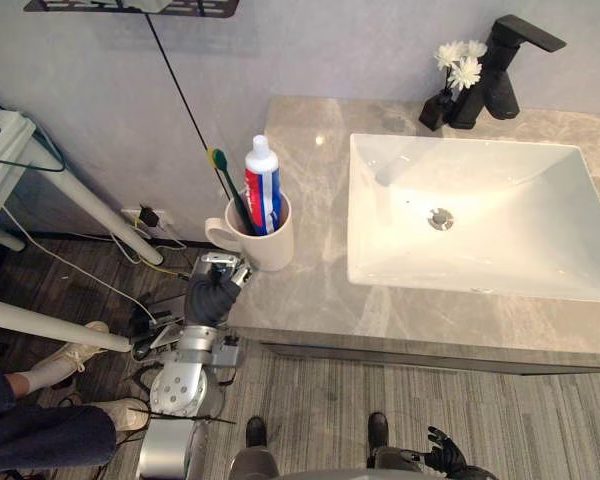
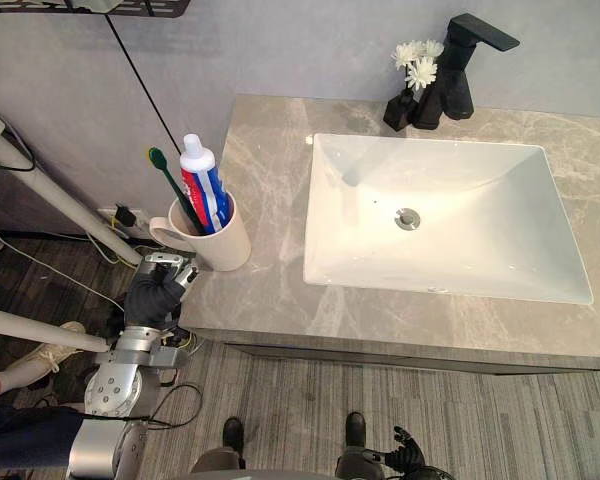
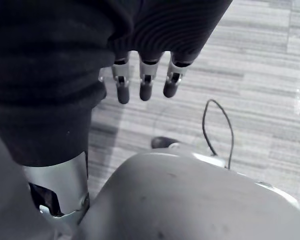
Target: Organize washtable
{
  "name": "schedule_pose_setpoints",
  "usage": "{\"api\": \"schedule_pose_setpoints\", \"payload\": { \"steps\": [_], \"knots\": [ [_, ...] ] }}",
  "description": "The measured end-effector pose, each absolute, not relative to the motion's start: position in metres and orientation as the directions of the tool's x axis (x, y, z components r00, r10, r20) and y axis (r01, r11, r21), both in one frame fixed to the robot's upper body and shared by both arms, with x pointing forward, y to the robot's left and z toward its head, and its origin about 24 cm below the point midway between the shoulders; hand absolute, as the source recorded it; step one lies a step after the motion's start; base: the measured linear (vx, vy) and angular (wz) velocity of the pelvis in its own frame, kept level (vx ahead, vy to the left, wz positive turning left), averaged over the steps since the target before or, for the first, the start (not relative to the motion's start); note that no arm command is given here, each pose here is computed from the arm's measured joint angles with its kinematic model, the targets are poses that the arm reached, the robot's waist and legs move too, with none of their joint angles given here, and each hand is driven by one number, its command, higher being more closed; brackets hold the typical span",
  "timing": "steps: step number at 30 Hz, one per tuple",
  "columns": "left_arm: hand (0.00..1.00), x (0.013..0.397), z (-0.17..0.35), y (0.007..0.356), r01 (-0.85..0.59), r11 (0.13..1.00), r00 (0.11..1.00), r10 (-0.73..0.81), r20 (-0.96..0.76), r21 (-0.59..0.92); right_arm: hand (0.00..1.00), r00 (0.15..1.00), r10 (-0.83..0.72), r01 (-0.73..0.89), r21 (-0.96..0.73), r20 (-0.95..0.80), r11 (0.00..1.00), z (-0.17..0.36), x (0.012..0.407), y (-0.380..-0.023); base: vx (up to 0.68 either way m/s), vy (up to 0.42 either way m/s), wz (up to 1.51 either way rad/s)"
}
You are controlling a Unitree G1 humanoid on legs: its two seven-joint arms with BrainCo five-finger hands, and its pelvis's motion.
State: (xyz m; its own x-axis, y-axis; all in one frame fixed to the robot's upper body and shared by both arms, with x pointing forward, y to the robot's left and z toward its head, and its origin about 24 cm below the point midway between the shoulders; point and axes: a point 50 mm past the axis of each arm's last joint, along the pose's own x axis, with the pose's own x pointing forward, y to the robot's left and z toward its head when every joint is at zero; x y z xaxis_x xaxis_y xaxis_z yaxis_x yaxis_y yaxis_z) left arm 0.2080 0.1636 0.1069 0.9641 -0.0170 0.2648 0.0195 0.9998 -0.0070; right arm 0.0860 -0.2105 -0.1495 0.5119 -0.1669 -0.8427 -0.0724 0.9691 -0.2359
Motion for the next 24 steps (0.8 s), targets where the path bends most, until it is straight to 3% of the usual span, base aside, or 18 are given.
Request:
{"api": "schedule_pose_setpoints", "payload": {
  "steps": [10, 18, 24],
  "knots": [
    [1.0, 0.214, 0.108, 0.163, 0.026, 0.999, 0.965, -0.031, 0.261, 0.026, 0.0, 0.57, -0.132, -0.121, -0.242, -0.811, 0.963, -0.143, 0.106, -0.202, -0.02, -0.016, 0.0],
    [1.0, 0.221, 0.102, 0.164, 0.016, 0.998, 0.973, -0.029, 0.229, 0.056, 0.0, 0.62, -0.022, -0.176, -0.166, -0.784, 0.97, -0.141, 0.126, -0.163, -0.06, -0.025, -0.03],
    [1.0, 0.227, 0.106, 0.163, 0.015, 0.998, 0.968, -0.029, 0.249, 0.057, 0.0, 0.626, -0.009, -0.182, -0.158, -0.78, 0.971, -0.14, 0.128, -0.159, -0.05, -0.006, -0.02]
  ]
}}
